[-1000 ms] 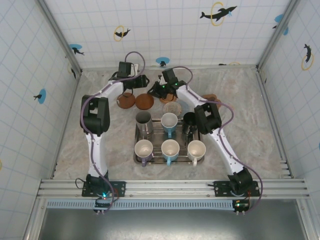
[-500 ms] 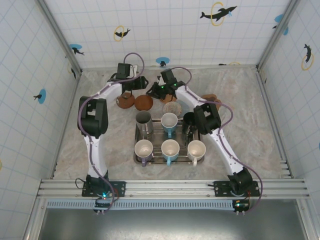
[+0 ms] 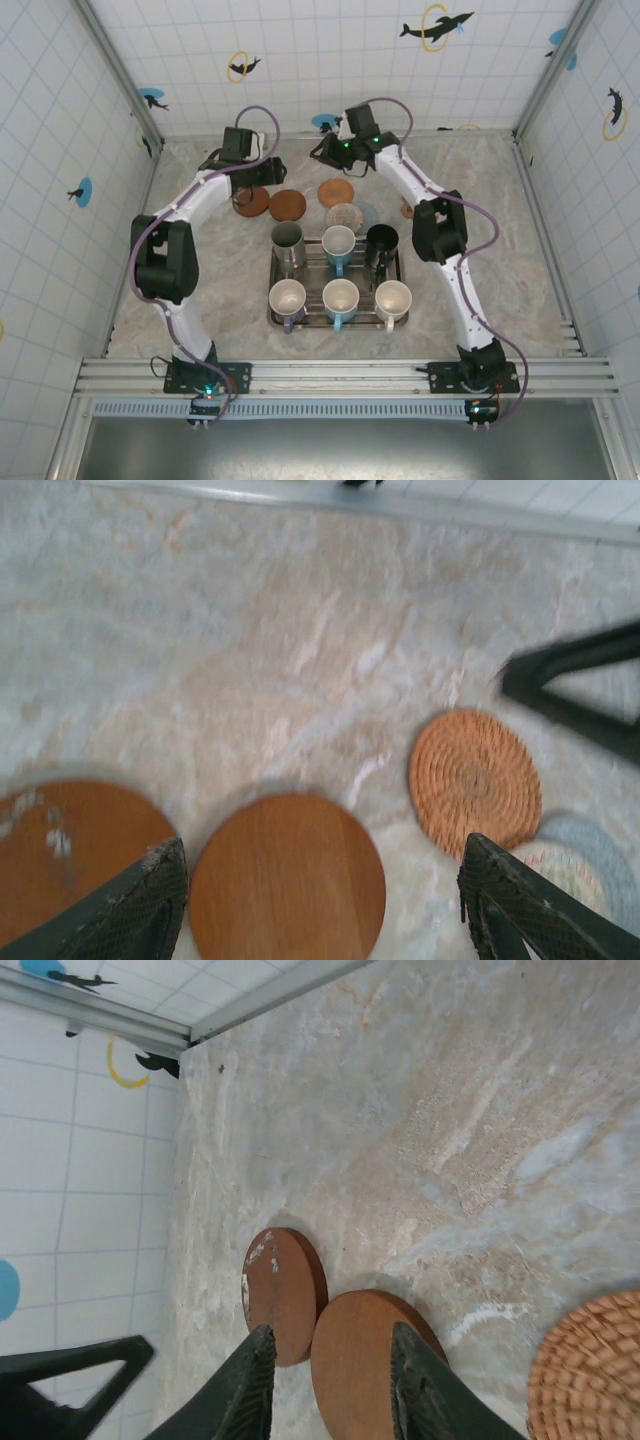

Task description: Place the cup by the coaster

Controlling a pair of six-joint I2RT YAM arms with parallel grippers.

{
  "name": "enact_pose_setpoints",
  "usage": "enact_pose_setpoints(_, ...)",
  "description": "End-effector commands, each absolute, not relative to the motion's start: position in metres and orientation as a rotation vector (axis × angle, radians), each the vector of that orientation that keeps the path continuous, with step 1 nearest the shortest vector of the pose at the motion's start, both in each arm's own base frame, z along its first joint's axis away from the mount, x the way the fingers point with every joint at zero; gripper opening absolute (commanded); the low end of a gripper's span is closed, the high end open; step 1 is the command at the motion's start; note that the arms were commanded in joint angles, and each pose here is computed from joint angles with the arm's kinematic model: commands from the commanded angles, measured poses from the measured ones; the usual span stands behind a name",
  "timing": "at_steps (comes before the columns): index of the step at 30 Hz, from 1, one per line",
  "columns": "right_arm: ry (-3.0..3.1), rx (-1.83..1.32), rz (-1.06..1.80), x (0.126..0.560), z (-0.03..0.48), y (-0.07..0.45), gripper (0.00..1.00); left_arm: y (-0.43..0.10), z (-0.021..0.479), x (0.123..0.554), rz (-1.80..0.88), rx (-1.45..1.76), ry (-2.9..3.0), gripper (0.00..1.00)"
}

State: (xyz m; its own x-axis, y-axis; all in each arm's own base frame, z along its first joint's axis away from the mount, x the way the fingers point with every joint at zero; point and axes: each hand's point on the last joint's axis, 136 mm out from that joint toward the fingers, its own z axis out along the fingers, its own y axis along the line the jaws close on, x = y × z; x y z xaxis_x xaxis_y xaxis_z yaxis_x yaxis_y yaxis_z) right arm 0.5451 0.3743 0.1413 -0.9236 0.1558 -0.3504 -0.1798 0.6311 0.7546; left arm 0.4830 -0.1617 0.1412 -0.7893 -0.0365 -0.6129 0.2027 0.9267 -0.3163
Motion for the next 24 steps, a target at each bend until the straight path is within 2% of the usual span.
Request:
enact_pose_setpoints(1,2.544,-0.137,1.106,0.519,0.143,0.367,0.37,-0.148,0.126,0.454,-0.44,0.059,2.527,0.73)
enact_pose_setpoints(4,2.627,-0.22,1.021,0.5,0.126,0.364,0.45,-0.145,0.122,0.446,-0.424,0.036,2.547,0.74)
enact_pose_setpoints(8,2.714,-0.276,0.98,0.481,0.105,0.363,0.49,-0.146,0.112,0.44,-0.434,0.019,2.582,0.74)
enact_pose_setpoints(24,2.811,-0.265,1.087,0.453,0.053,0.392,0.47,-0.151,0.076,0.435,-0.487,-0.019,2.642,0.74)
